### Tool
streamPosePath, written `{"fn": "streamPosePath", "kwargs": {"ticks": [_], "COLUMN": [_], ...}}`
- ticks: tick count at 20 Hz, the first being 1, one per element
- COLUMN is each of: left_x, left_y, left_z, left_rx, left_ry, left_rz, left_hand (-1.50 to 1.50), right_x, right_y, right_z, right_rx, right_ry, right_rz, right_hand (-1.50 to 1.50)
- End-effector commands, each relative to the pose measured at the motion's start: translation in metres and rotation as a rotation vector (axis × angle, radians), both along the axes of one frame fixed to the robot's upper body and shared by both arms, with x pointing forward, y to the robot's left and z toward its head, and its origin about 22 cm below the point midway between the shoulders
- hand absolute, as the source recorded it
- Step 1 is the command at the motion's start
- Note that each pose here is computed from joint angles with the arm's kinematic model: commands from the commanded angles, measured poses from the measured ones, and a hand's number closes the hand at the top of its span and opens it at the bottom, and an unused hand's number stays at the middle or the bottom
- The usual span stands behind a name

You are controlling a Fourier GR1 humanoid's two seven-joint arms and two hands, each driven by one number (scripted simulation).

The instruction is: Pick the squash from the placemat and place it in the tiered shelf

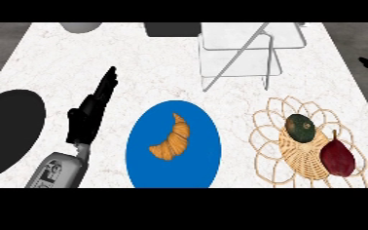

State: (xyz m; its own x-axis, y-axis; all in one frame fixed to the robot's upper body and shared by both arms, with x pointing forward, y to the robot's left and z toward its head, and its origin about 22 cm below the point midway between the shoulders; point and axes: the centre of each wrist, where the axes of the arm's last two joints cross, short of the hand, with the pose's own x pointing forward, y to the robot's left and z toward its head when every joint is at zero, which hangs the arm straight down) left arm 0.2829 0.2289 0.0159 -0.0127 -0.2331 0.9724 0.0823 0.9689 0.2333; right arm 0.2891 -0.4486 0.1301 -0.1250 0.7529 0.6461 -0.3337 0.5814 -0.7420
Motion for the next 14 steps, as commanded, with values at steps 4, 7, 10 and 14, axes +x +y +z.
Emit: {"fn": "streamPosePath", "kwargs": {"ticks": [4, 7, 10, 14], "left_x": [-0.007, 0.003, -0.003, -0.01], "left_y": [-0.015, 0.001, -0.005, 0.011], "left_z": [-0.006, 0.01, 0.005, 0.001], "left_rx": [-0.006, -0.001, -0.007, 0.007], "left_ry": [0.002, -0.004, -0.013, -0.009], "left_rz": [0.0, 0.003, -0.005, -0.012], "left_hand": [0.0, 0.0, 0.0, 0.0], "right_x": [-0.028, -0.044, -0.042, -0.058], "right_y": [0.039, 0.056, 0.057, 0.084], "right_z": [0.011, 0.0, 0.006, 0.015], "right_rx": [-0.159, -0.138, -0.148, -0.155], "right_ry": [0.049, 0.027, 0.023, 0.022], "right_rz": [0.008, -0.018, -0.022, -0.031], "right_hand": [-1.5, -1.5, -1.5, -1.5]}}
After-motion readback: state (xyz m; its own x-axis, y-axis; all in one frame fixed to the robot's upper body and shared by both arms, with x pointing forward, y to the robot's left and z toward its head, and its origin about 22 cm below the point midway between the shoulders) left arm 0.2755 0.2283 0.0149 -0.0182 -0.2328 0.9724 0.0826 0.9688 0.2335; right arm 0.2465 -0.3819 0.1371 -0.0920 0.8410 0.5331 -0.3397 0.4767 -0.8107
